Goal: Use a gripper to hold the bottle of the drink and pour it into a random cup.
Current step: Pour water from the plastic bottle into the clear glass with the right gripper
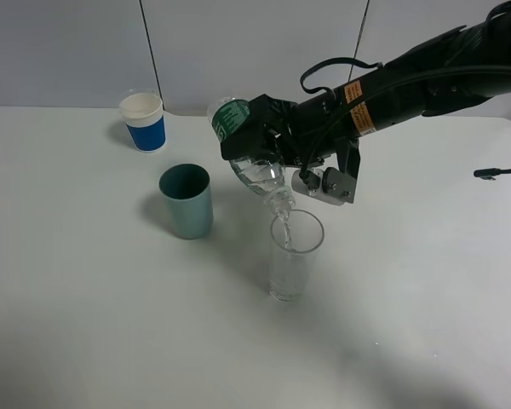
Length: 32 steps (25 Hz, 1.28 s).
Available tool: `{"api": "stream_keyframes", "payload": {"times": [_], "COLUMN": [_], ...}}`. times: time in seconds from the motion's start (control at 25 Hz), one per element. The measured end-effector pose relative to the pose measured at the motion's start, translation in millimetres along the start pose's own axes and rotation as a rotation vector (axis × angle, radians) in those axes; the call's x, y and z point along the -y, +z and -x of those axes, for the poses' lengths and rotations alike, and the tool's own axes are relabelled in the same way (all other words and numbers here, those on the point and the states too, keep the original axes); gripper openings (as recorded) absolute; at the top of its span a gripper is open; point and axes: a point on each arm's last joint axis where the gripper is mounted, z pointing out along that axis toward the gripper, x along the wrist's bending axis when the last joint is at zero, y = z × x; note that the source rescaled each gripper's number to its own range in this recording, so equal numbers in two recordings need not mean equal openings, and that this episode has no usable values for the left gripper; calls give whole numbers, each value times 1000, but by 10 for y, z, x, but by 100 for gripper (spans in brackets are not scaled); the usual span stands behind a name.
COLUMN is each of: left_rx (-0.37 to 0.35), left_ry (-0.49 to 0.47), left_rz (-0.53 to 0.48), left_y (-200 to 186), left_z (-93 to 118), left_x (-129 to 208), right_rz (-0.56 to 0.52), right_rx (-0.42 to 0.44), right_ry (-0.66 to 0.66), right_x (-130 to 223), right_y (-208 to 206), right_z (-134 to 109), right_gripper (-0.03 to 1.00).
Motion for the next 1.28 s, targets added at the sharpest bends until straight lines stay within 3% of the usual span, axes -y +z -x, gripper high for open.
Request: {"api": "stream_keyframes", "payload": {"times": [1.28], "left_rx": [0], "left_ry": [0], "left_rz": [0], "left_y": [0], "left_z": [0], "left_x": [0], "right_rz": [11], "right_rx": [26], "right_ry": [-100], "right_x": [-18], "right_y": [16], "right_z": [102], "right_gripper": [3]}}
